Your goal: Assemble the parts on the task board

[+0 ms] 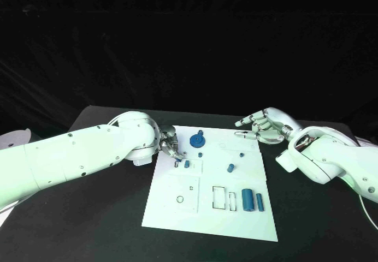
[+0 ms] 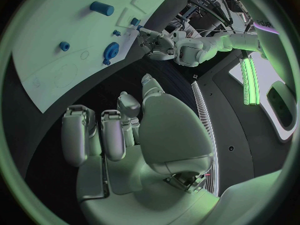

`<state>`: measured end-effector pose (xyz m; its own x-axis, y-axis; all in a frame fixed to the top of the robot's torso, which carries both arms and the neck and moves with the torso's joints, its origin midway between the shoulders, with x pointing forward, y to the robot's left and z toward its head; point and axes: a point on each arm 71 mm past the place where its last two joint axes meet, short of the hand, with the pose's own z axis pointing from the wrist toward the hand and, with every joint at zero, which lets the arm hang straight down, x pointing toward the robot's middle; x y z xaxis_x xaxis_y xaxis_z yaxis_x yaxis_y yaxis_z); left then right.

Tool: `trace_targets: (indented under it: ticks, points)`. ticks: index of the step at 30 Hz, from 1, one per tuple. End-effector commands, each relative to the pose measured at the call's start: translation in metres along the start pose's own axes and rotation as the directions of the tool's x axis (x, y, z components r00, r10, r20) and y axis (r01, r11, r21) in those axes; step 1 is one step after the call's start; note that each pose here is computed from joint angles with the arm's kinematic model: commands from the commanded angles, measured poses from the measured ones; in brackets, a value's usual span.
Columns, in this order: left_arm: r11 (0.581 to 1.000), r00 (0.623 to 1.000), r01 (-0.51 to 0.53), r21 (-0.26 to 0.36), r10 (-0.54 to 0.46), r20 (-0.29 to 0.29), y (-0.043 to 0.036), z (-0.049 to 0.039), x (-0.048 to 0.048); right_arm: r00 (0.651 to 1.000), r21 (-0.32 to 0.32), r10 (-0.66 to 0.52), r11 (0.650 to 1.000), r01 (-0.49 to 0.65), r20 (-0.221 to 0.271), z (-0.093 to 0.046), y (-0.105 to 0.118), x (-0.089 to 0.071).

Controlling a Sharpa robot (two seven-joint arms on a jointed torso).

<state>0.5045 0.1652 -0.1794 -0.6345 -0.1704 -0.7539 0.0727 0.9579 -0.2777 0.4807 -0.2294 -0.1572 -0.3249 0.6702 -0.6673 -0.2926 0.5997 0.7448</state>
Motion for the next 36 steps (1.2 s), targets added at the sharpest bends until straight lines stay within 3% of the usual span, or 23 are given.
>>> trace_targets:
  ticks: [1,18,36]
  points:
    - [1.0,1.0,-0.023,-0.015,0.023,-0.002,0.0016,-0.0004,0.0019,1.0,-0.009,0.0,1.0,-0.001,-0.01,0.0,0.001,0.001]
    - [0.998,0.999,-0.023,-0.065,0.022,-0.024,0.0111,0.004,0.0118,1.0,-0.011,0.001,1.0,-0.001,-0.009,-0.001,0.001,0.001]
    - [0.996,0.996,-0.052,-0.067,0.048,-0.069,0.0107,0.0021,0.0168,1.0,-0.011,0.001,1.0,-0.001,-0.011,-0.001,0.0,0.001]
